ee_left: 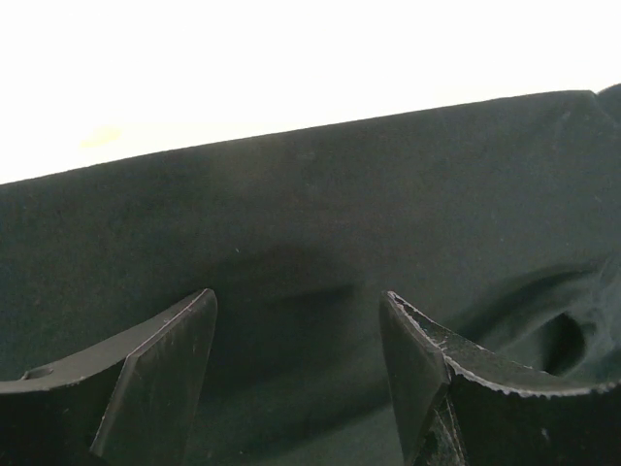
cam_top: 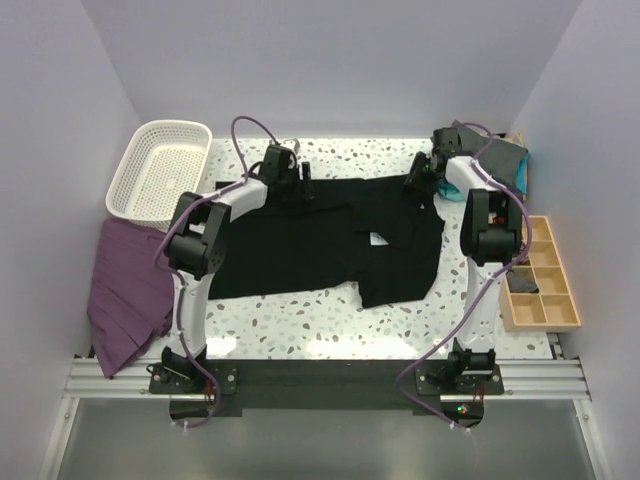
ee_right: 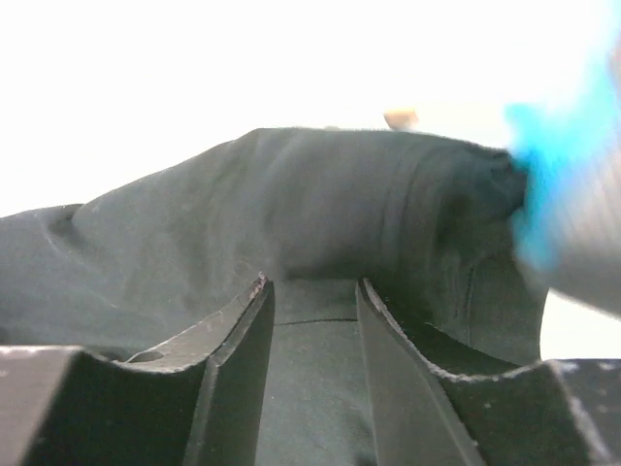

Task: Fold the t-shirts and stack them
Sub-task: Fold the flattened tshirt in 1/3 of the way, then grap the side of the flattened tshirt closest away from the robot with both arms

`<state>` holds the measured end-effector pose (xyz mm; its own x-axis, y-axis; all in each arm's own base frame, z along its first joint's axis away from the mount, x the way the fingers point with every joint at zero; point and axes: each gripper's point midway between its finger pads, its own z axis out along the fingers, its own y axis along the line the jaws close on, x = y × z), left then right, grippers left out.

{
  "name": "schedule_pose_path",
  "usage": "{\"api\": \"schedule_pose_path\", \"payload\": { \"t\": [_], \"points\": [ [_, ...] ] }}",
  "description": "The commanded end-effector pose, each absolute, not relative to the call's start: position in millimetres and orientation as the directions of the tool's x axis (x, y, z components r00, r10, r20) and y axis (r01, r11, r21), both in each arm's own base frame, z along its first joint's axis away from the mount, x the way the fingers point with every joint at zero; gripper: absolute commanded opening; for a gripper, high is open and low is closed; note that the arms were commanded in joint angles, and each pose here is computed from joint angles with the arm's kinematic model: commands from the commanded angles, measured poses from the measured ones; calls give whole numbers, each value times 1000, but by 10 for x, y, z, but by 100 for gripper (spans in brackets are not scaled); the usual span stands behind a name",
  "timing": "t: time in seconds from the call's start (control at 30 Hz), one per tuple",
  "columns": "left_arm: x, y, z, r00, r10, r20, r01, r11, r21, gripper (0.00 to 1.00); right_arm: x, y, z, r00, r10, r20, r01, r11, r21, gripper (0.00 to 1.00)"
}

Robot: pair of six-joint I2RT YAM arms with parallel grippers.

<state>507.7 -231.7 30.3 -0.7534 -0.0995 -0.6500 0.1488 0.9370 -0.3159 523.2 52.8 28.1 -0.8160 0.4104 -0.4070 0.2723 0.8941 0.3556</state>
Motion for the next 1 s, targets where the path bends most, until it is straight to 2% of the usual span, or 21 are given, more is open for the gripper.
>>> {"api": "schedule_pose_path", "payload": {
  "t": [0.0, 0.1, 0.13, 0.2, 0.23, 0.27, 0.3, 0.33, 0.37, 0.4, 0.43, 0.47, 0.5, 0.53, 0.57, 0.6, 0.63, 0.7, 0.73, 0.9, 0.97],
  "points": [
    [5144, -2019, -10, -797, -72, -599, 104, 962, -254, 73, 5463, 595, 258, -833, 350, -427, 205, 914, 350, 46],
    [5223, -2112, 294, -749, -87, -657, 147, 945, -292, 75, 5525, 658, 539, -800, 337, -497, 143, 910, 388, 52],
    [5285, -2144, 571, -703, -102, -704, 172, 936, -308, 76, 5532, 656, 910, -756, 340, -559, 113, 910, 400, 54],
    [5270, -2153, 808, -660, -115, -743, 189, 931, -312, 84, 5401, 615, 1039, -726, 342, -597, 110, 914, 390, 58],
    [5257, -2149, 1117, -615, -127, -778, 204, 928, -313, 87, 5327, 580, 1446, -670, 345, -658, 91, 917, 388, 59],
    [5168, -2122, 1133, -611, -122, -782, 206, 929, -306, 89, 5175, 546, 1376, -671, 349, -654, 110, 920, 377, 63],
    [5138, -2101, 1440, -558, -141, -818, 219, 926, -309, 91, 5083, 489, 1484, -644, 361, -675, 132, 921, 367, 64],
    [5079, -2079, 1509, -550, -148, -822, 218, 924, -313, 99, 4947, 463, 1726, -608, 372, -702, 134, 919, 372, 66],
    [4934, -2041, 1415, -576, -159, -802, 201, 923, -327, 100, 4724, 448, 1562, -637, 378, -671, 164, 918, 362, 67],
    [4861, -2055, 1676, -533, -184, -826, 229, 908, -350, 100, 4597, 386, 1523, -637, 391, -665, 203, 917, 344, 67],
    [4757, -2046, 1686, -538, -194, -820, 226, 904, -362, 100, 4325, 338, 1459, -653, 403, -641, 242, 913, 328, 68],
    [4560, -1998, 1477, -578, -203, -790, 195, 906, -375, 100, 4202, 314, 1412, -656, 416, -630, 266, 908, 322, 68],
    [4454, -1919, 1610, -550, -223, -805, 172, 912, -371, 100, 4084, 346, 1367, -667, 423, -613, 265, 904, 336, 68],
    [4236, -1843, 1360, -592, -214, -777, 133, 925, -357, 100, 3856, 354, 1176, -698, 432, -570, 288, 899, 329, 68],
    [4121, -1768, 1303, -598, -230, -768, 95, 931, -353, 100, 3740, 366, 1233, -690, 438, -576, 286, 896, 339, 68],
    [4014, -1662, 1409, -567, -252, -784, 67, 935, -349, 100, 3636, 361, 1215, -694, 444, -567, 296, 894, 337, 68],
    [3806, -1562, 1173, -600, -252, -759, 31, 941, -337, 100, 3436, 330, 1054, -719, 445, -534, 323, 894, 310, 68],
    [3552, -1405, 1181, -596, -286, -750, -21, 940, -342, 100, 3257, 321, 1146, -705, 451, -548, 324, 892, 317, 67],
    [3376, -1327, 1023, -618, -286, -732, -44, 943, -331, 100, 3102, 332, 1057, -724, 454, -520, 334, 889, 313, 66],
    [2943, -1041, 1011, -601, -367, -710, -168, 926, -337, 100, 2773, 356, 1123, -706, 491, -511, 354, 869, 345, 63],
    [2804, -979, 926, -604, -394, -693, -209, 917, -339, 100, 2634, 380, 992, -733, 491, -471, 365, 868, 337, 61]
  ]
}}
